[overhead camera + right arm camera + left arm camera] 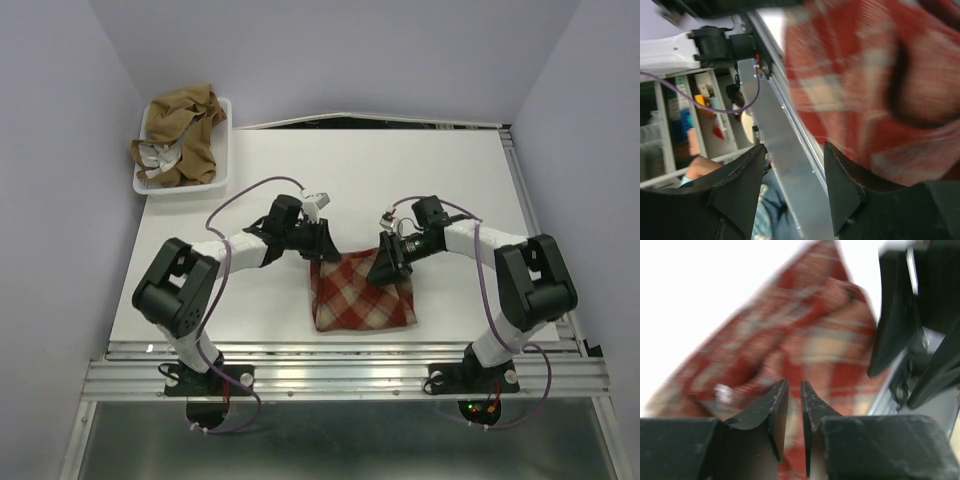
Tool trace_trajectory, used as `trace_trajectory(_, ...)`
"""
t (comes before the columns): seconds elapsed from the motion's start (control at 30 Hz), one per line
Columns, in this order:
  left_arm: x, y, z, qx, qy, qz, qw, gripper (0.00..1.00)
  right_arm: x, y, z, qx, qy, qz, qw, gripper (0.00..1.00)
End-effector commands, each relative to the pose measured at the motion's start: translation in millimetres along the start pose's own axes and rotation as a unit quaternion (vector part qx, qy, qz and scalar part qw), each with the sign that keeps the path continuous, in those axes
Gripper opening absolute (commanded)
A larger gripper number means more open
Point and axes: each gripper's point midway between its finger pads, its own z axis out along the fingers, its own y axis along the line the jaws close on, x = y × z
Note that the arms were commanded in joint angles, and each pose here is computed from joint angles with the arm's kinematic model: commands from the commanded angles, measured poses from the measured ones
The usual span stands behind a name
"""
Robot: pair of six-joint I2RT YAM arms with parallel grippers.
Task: Fold and stack the skirts
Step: Fold the skirt, then neatly place the folded skirt to the corner
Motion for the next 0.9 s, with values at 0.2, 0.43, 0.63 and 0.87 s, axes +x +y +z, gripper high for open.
trace_trajectory(0.2,-27.7,67.4,18.5,-0.037,-0.002,-0.072,0.997,0.25,-44.3,-130.3,-9.2,0.197,-0.074,0.032,0.977,0.50)
trace_trajectory(0.43,-87.4,38.7,-6.9,-0.041,-0.051,0.044,0.997,0.51,-89.7,-113.7,-66.8,0.303,-0.134,-0.061,0.942,0.58)
trace_trajectory(0.63,-169.7,-21.7,-118.6,-0.132,-0.206,0.219,0.945,0.99,-114.1,-78.5,-113.9,0.376,-0.187,-0.120,0.900,0.87)
trace_trajectory(0.87,-184.9,-35.1,-219.6,-0.220,-0.266,0.232,0.909,0.98,-72.1,-57.9,-98.5,0.410,-0.121,-0.230,0.874,0.96)
